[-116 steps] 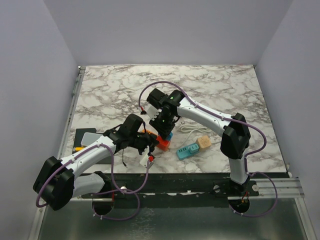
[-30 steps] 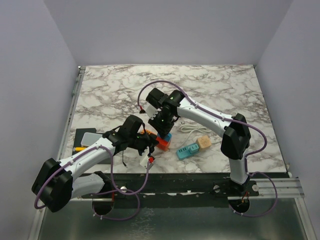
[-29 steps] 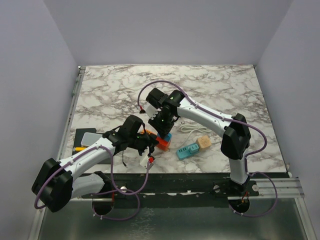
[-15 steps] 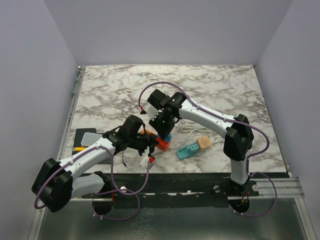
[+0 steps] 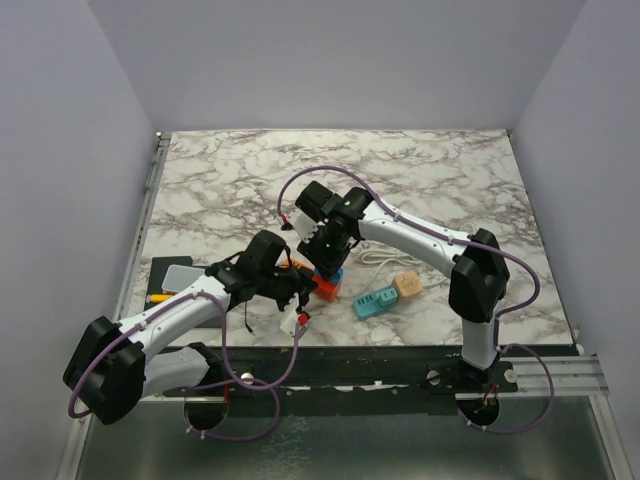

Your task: Insert the plug

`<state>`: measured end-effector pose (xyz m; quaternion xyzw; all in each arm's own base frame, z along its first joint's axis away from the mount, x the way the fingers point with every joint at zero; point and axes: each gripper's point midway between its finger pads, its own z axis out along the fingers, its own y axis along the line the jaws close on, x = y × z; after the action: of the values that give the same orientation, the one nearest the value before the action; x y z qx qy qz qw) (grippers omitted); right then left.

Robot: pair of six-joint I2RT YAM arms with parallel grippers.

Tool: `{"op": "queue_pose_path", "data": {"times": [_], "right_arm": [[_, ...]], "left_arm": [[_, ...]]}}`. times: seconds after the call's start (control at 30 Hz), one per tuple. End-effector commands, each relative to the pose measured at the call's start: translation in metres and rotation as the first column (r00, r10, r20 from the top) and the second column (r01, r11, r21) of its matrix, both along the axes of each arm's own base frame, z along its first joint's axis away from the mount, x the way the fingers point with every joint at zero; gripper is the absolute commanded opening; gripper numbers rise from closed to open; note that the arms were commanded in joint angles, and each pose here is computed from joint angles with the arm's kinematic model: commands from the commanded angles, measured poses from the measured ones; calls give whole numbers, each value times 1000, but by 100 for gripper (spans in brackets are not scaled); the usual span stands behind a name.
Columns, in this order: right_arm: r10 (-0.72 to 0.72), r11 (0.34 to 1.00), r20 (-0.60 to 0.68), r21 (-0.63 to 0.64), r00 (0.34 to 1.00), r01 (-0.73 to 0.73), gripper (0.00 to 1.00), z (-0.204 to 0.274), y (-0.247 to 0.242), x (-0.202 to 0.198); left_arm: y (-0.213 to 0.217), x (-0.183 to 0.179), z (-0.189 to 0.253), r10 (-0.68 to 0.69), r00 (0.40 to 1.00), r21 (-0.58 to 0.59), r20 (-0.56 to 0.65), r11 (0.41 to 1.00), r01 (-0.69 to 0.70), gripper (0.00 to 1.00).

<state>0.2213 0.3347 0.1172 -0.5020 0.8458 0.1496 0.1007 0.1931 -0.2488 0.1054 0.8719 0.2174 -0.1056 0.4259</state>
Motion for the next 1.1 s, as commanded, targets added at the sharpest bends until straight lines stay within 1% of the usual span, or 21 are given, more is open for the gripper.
{"op": "queue_pose_path", "data": {"times": [0.0,0.07,0.2,0.23,0.27,0.3,0.33,0.37,0.4,0.5,0.57,0.6,0.73,0.83,0.9,0.93,0.97,1.03,1.07], "right_arm": [[-14,993,-9,-121,1000,12,39,-19,-21,-5],[-33,995,48,-95,998,38,48,-5,-15,6],[-68,995,162,-59,984,78,59,25,-6,32],[-75,995,177,-57,981,86,64,32,-6,35],[-85,993,204,-64,975,100,74,39,-8,40],[-91,993,216,-55,972,105,96,46,-7,42],[-96,993,223,-42,970,108,99,52,-7,42],[-101,994,229,-27,968,110,100,57,-7,42],[-106,994,236,-11,966,111,100,63,-7,41],[-126,992,255,19,959,126,100,76,-12,38],[-140,990,268,29,953,137,100,80,-19,36],[-149,989,275,33,950,146,100,81,-24,36],[-216,976,299,79,930,201,100,90,-44,44],[-330,943,327,143,885,299,100,100,-72,67],[-452,891,346,218,822,399,100,114,-98,92],[-521,852,355,273,776,447,100,122,-113,107],[-601,797,355,333,716,504,100,128,-131,122],[-738,671,329,448,589,591,100,137,-172,146],[-790,610,318,497,524,618,100,140,-193,153]], "left_arm": [[18,-1,-24,65,997,105,-43,993,-60,0],[21,1,-25,75,996,115,-36,991,-71,0],[23,5,-23,97,995,123,-18,988,-94,0],[23,7,-21,102,995,122,-9,988,-100,0],[24,8,-18,105,994,118,0,987,-105,3],[24,10,-15,111,994,113,9,987,-111,5],[24,10,-13,116,993,109,13,987,-117,9],[24,11,-10,124,992,104,19,987,-125,13],[25,12,-7,135,991,97,21,986,-137,21],[26,13,3,168,985,73,23,983,-170,59],[27,13,12,195,981,50,22,979,-195,95],[28,13,16,208,978,38,22,977,-208,98],[31,12,32,270,963,-8,4,963,-270,99],[33,17,53,354,934,-50,-42,933,-356,99],[37,24,61,429,900,-56,-73,899,-433,99],[39,29,64,473,876,-56,-91,876,-479,99],[40,37,68,530,839,-59,-122,840,-539,99],[45,58,74,660,725,-63,-197,730,-681,99],[48,70,75,724,651,-62,-230,656,-752,99]]}}
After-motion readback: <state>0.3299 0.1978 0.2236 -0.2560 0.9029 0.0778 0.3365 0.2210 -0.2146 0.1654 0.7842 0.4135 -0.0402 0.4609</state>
